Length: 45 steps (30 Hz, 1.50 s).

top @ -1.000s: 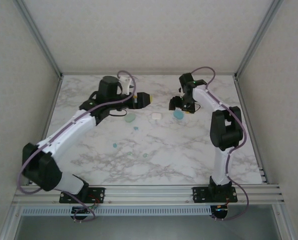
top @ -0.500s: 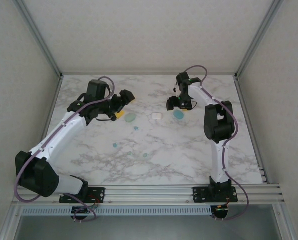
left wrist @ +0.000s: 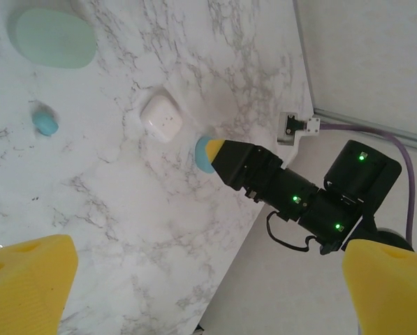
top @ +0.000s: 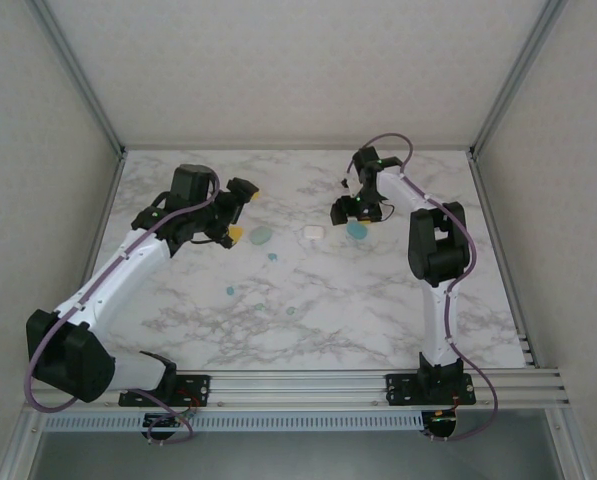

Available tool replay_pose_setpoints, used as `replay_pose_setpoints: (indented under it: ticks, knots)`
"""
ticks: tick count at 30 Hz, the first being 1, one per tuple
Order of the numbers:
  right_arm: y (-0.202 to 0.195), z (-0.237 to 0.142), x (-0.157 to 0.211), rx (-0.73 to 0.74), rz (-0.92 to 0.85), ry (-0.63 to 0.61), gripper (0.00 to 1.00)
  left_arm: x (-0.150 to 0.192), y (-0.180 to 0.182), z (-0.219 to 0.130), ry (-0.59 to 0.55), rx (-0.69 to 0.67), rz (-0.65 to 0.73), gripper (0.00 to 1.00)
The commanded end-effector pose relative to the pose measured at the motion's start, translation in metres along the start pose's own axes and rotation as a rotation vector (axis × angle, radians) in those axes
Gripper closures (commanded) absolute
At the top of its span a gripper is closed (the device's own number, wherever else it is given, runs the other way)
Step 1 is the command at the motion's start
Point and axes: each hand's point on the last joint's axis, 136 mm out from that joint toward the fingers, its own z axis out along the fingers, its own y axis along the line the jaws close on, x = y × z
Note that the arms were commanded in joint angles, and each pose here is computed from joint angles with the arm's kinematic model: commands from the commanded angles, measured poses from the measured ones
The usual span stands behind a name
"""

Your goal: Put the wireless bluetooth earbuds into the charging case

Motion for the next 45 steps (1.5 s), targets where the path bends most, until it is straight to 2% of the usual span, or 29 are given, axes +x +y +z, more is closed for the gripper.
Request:
replay_pose_setpoints:
  ticks: [1, 4, 9, 12, 19, 29, 37, 41, 45]
  knots:
    - [0.007, 0.017, 0.028, -0.067, 0.021, 0.103, 0.30, -0.007, 0.001, -0.005, -0.038, -0.006, -0.012, 0.03]
    - [0.010, 0.018, 0.035, -0.069, 0.017, 0.116, 0.35, -0.009, 0.004, -0.005, -0.044, -0.017, 0.006, 0.03]
    - [0.004, 0.015, 0.039, 0.014, -0.015, 0.117, 0.35, -0.009, 0.005, -0.003, -0.038, -0.035, 0.063, 0.03]
    - [-0.005, 0.002, 0.028, 0.086, -0.027, 0.064, 0.35, -0.008, 0.004, -0.002, -0.029, -0.041, 0.109, 0.03]
    - [-0.007, -0.025, -0.003, 0.140, -0.049, -0.074, 0.31, -0.015, 0.005, -0.007, -0.065, -0.085, 0.234, 0.03]
    - [-0.015, 0.006, 0.011, 0.144, -0.071, 0.043, 0.28, -0.014, 0.013, 0.001, -0.043, -0.104, 0.257, 0.02]
    - [-0.005, -0.016, 0.007, 0.123, -0.062, -0.016, 0.27, -0.018, 0.015, -0.001, -0.064, -0.128, 0.296, 0.02]
    - [0.005, -0.036, -0.005, 0.097, -0.081, -0.088, 0.26, -0.024, 0.023, 0.000, -0.070, -0.181, 0.310, 0.03]
    - [-0.015, -0.027, -0.006, 0.201, -0.107, -0.068, 0.25, -0.023, 0.026, 0.002, -0.061, -0.185, 0.312, 0.03]
